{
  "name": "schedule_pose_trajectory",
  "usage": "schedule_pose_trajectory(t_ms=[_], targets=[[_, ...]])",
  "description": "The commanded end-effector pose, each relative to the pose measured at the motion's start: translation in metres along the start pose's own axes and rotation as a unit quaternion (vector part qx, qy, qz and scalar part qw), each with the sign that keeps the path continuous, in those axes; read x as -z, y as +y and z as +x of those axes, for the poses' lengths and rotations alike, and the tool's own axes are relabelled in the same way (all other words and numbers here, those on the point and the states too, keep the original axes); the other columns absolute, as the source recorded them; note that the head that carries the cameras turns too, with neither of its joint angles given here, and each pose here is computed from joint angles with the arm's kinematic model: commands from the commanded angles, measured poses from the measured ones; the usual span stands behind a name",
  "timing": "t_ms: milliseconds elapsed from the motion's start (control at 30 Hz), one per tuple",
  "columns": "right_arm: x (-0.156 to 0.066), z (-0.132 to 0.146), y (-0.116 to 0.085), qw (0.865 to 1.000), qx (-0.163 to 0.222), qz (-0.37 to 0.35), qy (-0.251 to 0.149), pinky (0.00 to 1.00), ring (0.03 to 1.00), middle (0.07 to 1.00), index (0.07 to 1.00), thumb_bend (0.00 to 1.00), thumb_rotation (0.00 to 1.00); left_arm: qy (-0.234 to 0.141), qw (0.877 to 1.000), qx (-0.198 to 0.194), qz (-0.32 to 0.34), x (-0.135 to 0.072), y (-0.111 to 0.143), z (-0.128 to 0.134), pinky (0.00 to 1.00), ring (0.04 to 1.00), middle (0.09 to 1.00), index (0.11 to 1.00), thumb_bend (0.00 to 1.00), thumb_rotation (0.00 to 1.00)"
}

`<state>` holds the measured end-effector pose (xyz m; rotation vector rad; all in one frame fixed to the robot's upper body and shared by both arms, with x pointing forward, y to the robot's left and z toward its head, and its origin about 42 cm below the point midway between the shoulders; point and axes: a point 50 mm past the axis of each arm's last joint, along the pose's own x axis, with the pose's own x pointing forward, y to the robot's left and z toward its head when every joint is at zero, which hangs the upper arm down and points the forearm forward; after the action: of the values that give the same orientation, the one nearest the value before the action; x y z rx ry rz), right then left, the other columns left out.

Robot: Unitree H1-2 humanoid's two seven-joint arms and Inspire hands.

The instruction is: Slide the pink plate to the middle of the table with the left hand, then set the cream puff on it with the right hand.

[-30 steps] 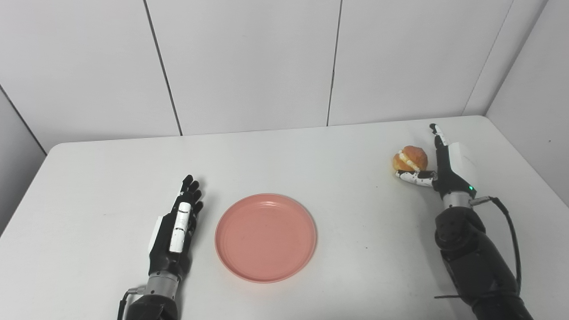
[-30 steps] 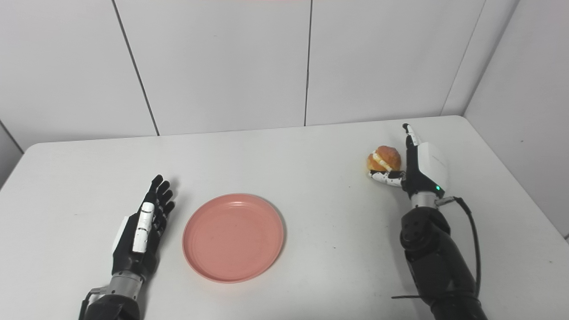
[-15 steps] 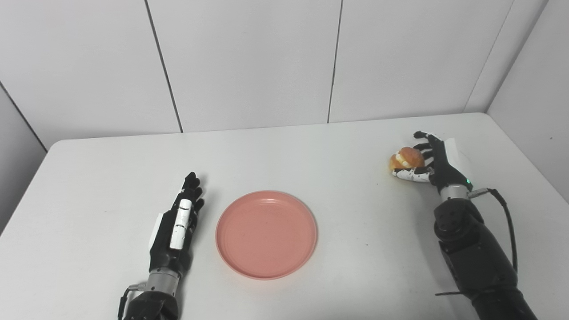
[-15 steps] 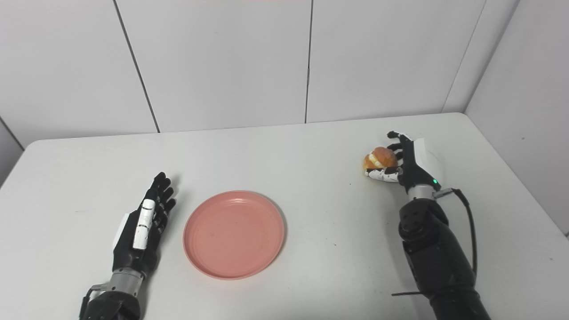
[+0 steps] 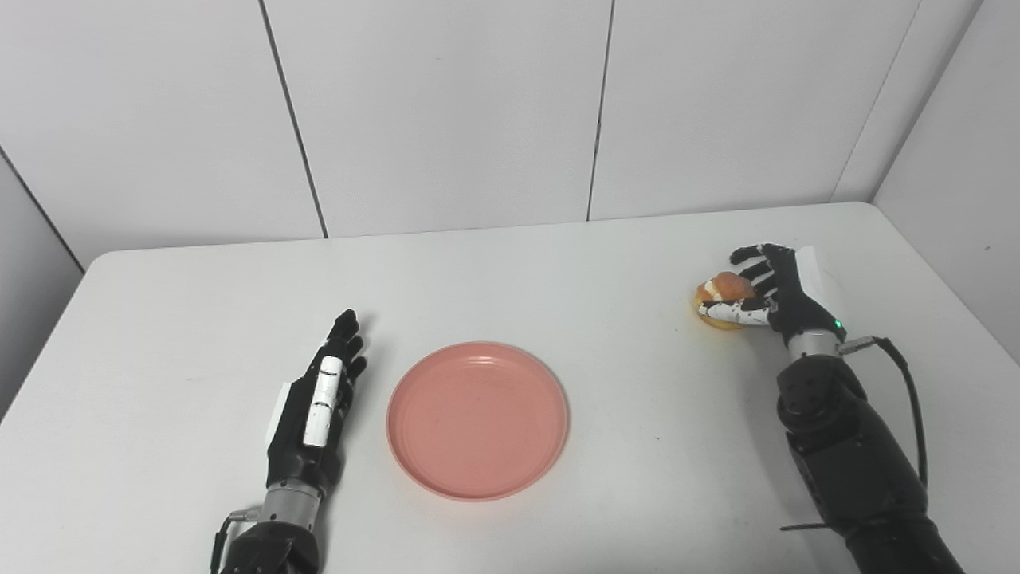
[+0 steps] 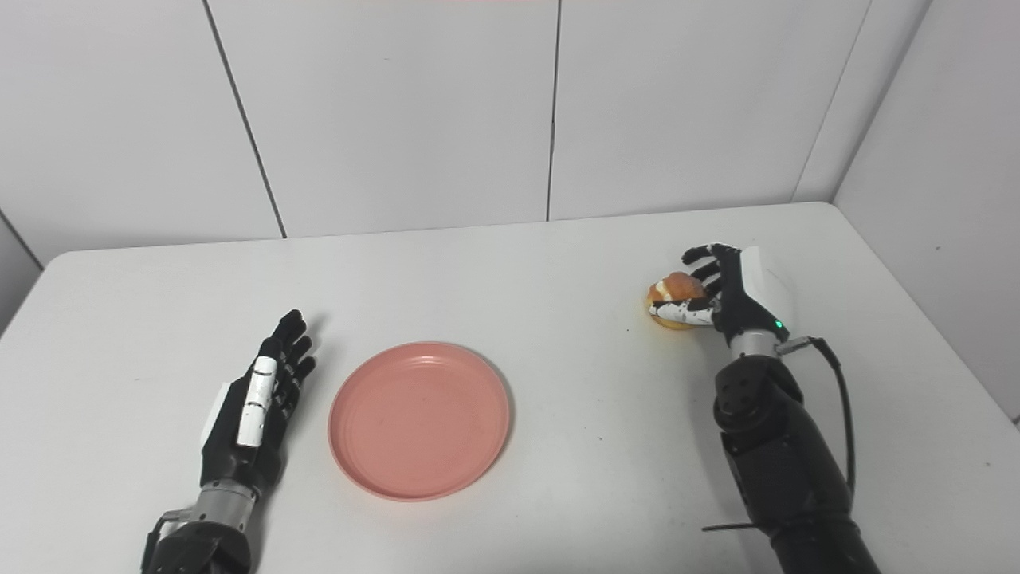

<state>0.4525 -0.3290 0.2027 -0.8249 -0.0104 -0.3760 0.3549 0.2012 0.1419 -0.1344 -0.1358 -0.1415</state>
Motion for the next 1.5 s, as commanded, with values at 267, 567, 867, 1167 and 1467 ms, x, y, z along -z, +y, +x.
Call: schedule_pose_trajectory(t_ms=[267,567,867,1167,1467], targets=[[-0.040,-0.001,-0.029,0.990,0.069,0.048,-0.114,0.38,0.389,0.501,0.559,0.50,0.00,-0.008,1.000,0.008,0.019,-0.011,-0.009,0.000,0.97,0.987,0.984,0.967,0.57,0.92],[-0.080,-0.028,-0.026,0.971,0.070,0.095,-0.207,0.32,0.384,0.491,0.563,0.50,0.00,0.012,0.999,0.044,0.022,-0.011,-0.023,0.000,1.00,1.000,1.000,1.000,0.65,1.00],[-0.107,-0.064,0.006,0.950,0.003,0.131,-0.285,0.33,0.378,0.502,0.562,0.50,0.00,0.010,0.998,0.050,0.021,-0.007,-0.032,0.000,1.00,1.000,1.000,1.000,0.65,1.00],[-0.116,-0.086,0.035,0.923,-0.062,0.212,-0.314,0.38,0.408,0.497,0.542,0.51,0.00,0.006,0.999,0.046,0.026,-0.007,-0.036,-0.001,1.00,1.000,1.000,1.000,0.64,1.00],[-0.138,-0.121,0.052,0.908,-0.116,0.237,-0.325,0.40,0.412,0.501,0.546,0.51,0.00,0.005,0.998,0.046,0.034,-0.006,-0.039,0.000,1.00,1.000,1.000,1.000,0.65,1.00]])
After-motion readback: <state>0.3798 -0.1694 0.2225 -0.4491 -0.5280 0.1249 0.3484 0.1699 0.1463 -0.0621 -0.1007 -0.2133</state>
